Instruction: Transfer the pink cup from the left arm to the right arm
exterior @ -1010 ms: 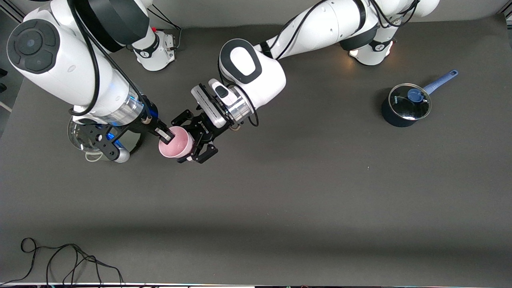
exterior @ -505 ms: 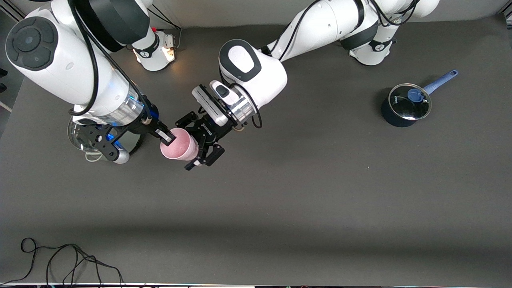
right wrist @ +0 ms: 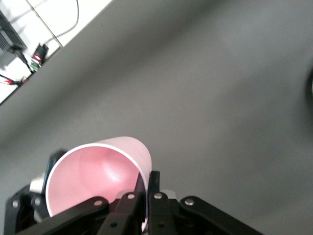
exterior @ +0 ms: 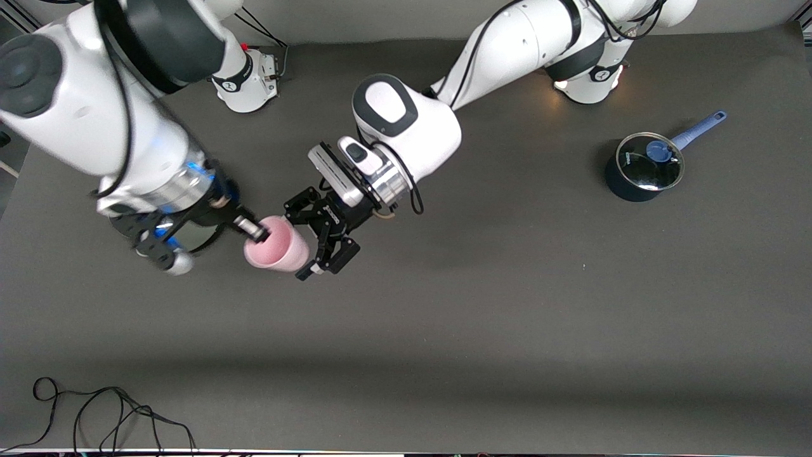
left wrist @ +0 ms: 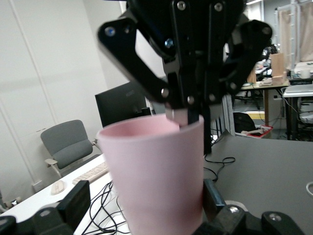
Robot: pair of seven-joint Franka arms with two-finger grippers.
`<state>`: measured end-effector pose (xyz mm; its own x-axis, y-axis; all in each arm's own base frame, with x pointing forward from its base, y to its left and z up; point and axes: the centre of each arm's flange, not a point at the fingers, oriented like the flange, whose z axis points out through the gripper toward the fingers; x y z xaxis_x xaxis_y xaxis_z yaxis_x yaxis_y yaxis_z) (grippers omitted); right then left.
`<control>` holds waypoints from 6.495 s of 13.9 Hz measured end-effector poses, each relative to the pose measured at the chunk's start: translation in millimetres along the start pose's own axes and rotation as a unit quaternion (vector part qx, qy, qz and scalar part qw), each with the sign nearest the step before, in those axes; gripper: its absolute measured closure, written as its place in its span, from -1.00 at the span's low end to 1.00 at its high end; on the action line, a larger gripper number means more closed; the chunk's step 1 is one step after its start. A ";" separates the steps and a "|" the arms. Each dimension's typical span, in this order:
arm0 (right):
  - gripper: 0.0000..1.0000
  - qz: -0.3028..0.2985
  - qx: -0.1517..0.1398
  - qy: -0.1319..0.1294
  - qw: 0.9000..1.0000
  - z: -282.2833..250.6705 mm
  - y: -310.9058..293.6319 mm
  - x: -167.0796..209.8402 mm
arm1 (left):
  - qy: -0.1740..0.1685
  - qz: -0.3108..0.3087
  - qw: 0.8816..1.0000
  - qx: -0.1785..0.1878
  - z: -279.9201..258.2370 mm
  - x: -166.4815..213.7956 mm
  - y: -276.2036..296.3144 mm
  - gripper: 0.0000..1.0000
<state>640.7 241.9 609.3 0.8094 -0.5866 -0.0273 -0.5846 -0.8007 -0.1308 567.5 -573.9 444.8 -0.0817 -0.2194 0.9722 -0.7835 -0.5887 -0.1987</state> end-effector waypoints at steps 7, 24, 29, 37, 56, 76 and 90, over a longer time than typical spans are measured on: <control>0.94 -0.034 -0.058 0.014 0.998 -18.8 174.6 172.2 | -0.021 0.035 0.995 -0.096 -58.7 -38.3 -182.4 -1.00; 0.94 -0.372 -0.072 0.022 0.925 133.6 298.1 274.3 | -0.433 0.015 0.812 -0.391 -449.1 -101.4 -458.1 -1.00; 0.94 -0.384 -0.074 0.007 0.920 258.5 304.2 283.0 | -0.592 -0.070 0.772 -0.223 -478.6 -62.8 -485.1 -1.00; 0.94 -0.385 -0.075 0.006 0.920 320.0 310.5 288.7 | -0.680 -0.237 0.694 -0.011 -454.3 -45.9 -468.3 -1.00; -0.99 -0.395 -0.078 -0.002 0.915 297.7 313.8 293.2 | -0.734 -0.379 0.556 0.092 -399.5 -36.9 -384.6 -1.00; -1.00 -0.306 -0.085 -0.003 0.948 2.9 277.2 105.4 | -0.644 -0.318 0.662 0.212 -432.1 -27.1 -364.0 -1.00; -1.00 -0.297 -0.081 0.009 0.951 -11.2 276.5 109.8 | -0.650 -0.331 0.657 0.189 -421.6 -15.5 -357.9 -1.00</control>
<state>567.3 -45.2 581.3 0.9994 -0.0253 0.0215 -0.0261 -0.9990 0.0366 589.5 -31.7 553.0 0.9882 -0.1521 -0.0175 -0.1527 -0.9874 -0.0416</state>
